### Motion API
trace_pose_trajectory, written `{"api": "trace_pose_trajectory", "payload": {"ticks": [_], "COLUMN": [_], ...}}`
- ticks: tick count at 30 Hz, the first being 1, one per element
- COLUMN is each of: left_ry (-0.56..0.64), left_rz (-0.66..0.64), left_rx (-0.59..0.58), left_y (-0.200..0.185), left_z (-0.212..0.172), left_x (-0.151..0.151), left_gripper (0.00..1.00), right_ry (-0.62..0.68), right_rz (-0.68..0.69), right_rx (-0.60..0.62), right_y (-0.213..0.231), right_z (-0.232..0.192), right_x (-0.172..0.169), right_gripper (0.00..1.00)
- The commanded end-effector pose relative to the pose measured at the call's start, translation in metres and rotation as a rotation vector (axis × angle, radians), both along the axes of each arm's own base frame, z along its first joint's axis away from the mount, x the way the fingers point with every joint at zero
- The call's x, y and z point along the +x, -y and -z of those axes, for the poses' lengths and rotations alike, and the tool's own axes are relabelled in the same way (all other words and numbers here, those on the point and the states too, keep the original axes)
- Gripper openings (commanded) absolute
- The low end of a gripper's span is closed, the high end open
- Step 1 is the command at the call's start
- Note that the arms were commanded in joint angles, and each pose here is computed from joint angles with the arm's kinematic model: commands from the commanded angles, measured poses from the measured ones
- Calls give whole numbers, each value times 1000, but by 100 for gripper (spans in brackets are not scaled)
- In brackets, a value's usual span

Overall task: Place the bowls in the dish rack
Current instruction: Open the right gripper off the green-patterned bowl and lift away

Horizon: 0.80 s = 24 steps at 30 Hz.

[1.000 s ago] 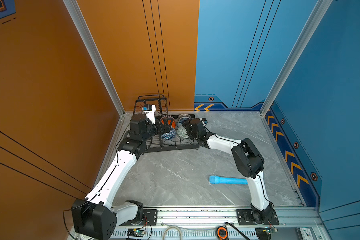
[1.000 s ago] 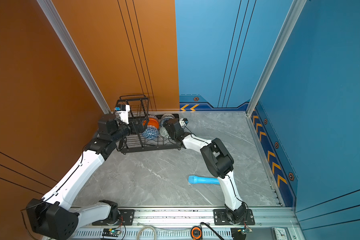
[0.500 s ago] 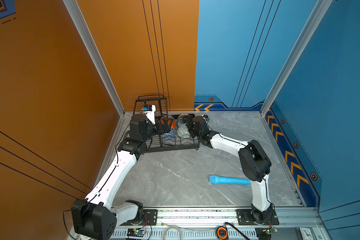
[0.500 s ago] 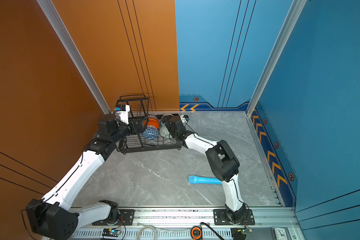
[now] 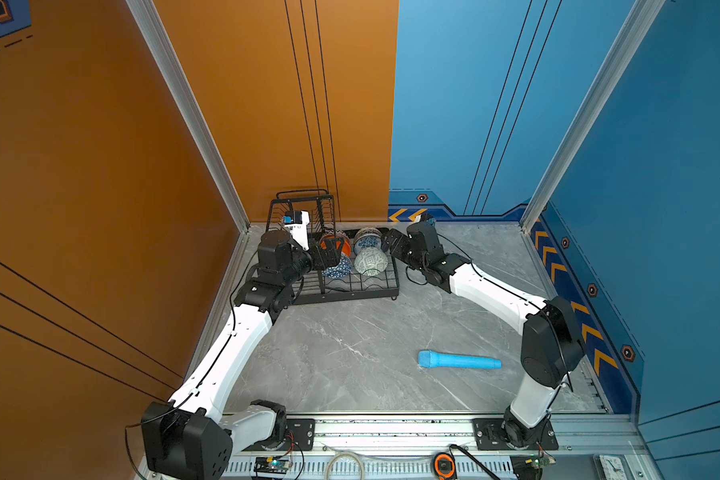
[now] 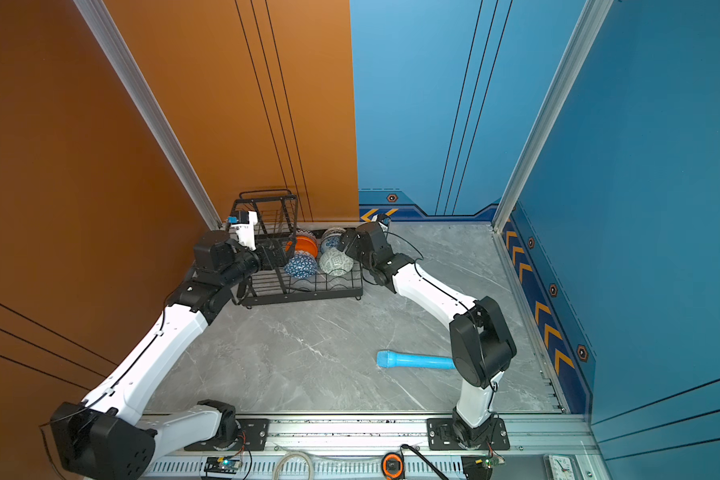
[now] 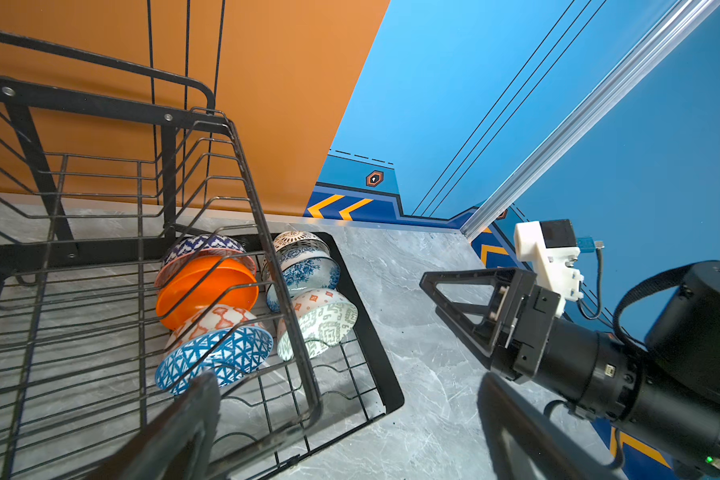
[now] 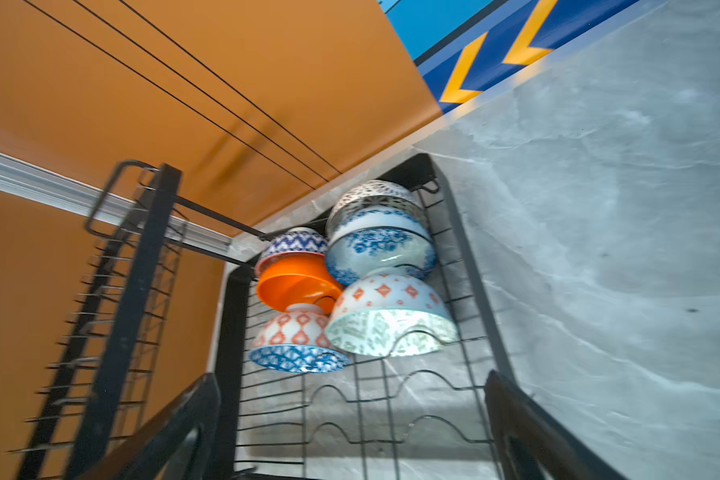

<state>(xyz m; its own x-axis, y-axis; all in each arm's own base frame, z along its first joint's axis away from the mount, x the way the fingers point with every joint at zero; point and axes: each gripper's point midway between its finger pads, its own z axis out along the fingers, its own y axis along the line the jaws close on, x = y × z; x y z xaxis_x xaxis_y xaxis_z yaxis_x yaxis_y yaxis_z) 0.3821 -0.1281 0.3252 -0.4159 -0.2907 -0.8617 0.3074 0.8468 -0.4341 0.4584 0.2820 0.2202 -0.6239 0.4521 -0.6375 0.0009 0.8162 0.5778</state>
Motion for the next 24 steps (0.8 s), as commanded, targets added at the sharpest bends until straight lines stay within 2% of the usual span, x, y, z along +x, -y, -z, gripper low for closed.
{"api": "trace_pose_trajectory", "payload": {"ticks": [1,7,9,11,17,24], "left_ry": [-22,-41,-41,-33,-30,-32], "left_rz": [-33,-58,-61,-70,-78,-76], "left_rx": [-28,-123,-128,-124,-131,-137], "left_y": [-7,-9,-10,-12,-15,-14], "left_z": [4,0,-3,-6,-8,-9], "left_x": [-2,-2,-5,-7,-9,-11], "left_gripper": [98,98,98,98,98,98], "right_ry": [-99,-140,-139,-156,-216,-232], "right_rz": [-105,-138,-139,-139,-181,-144], "right_rx": [-275,-406,-444,-473,-486,-511], "right_y": [13,18,21,25,19,21], "right_z": [42,68,73,79,105,120], "right_x": [-14,-9,-8,-7,-6,7], "right_gripper": [100,98,93,84,66,57]}}
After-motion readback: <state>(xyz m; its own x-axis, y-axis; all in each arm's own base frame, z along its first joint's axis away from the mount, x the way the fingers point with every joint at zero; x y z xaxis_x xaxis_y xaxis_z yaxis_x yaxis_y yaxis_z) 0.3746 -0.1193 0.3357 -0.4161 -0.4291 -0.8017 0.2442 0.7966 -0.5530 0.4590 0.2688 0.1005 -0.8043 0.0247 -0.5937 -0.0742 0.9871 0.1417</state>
